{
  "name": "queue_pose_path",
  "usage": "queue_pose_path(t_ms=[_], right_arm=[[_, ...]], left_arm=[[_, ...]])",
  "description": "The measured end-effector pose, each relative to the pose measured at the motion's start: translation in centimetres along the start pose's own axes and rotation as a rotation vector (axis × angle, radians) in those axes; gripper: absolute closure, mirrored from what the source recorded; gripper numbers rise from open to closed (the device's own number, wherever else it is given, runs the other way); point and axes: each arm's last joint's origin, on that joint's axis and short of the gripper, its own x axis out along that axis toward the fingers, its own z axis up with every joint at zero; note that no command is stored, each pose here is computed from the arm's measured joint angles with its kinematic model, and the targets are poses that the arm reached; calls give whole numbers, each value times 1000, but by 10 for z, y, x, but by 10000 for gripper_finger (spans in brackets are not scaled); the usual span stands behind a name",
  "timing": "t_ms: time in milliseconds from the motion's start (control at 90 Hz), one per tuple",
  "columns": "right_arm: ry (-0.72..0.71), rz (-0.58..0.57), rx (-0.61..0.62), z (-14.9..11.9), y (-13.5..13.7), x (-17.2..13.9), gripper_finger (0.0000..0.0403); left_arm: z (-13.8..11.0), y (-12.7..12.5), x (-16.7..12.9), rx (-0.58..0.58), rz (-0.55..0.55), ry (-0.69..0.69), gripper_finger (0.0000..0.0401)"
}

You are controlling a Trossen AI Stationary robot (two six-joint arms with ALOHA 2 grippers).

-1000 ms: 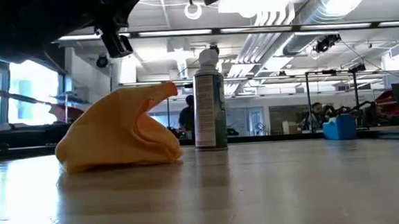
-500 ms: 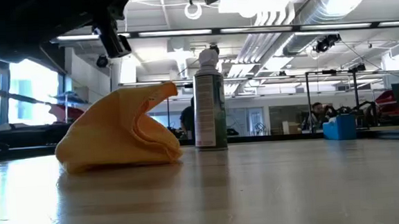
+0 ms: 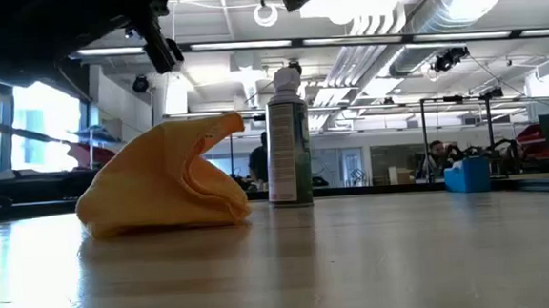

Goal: Apply microfiber cloth
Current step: Wipe the front of the cellphone with the yellow microfiber cloth

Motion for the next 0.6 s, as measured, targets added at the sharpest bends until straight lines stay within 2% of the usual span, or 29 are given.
queue_pose_path(t_ms=[144,233,289,411,600], right_arm=[[3,-61,65,0,-7,0,268],[3,-57,119,-1,-7,0,248],[-1,-63,199,-2,-9,-1,238],[-5,-86,455,-12,-25,-11,229],[64,20,672,-33,-34,-29,229]], left_arm=[[29,-13,-3,45,-82,-77,392],[50,-24,-9,134,-107,-164,392],[62,-28,-12,194,-86,-216,392],[83,-34,-22,313,22,-301,392],[89,-29,-41,400,371,-239,392]])
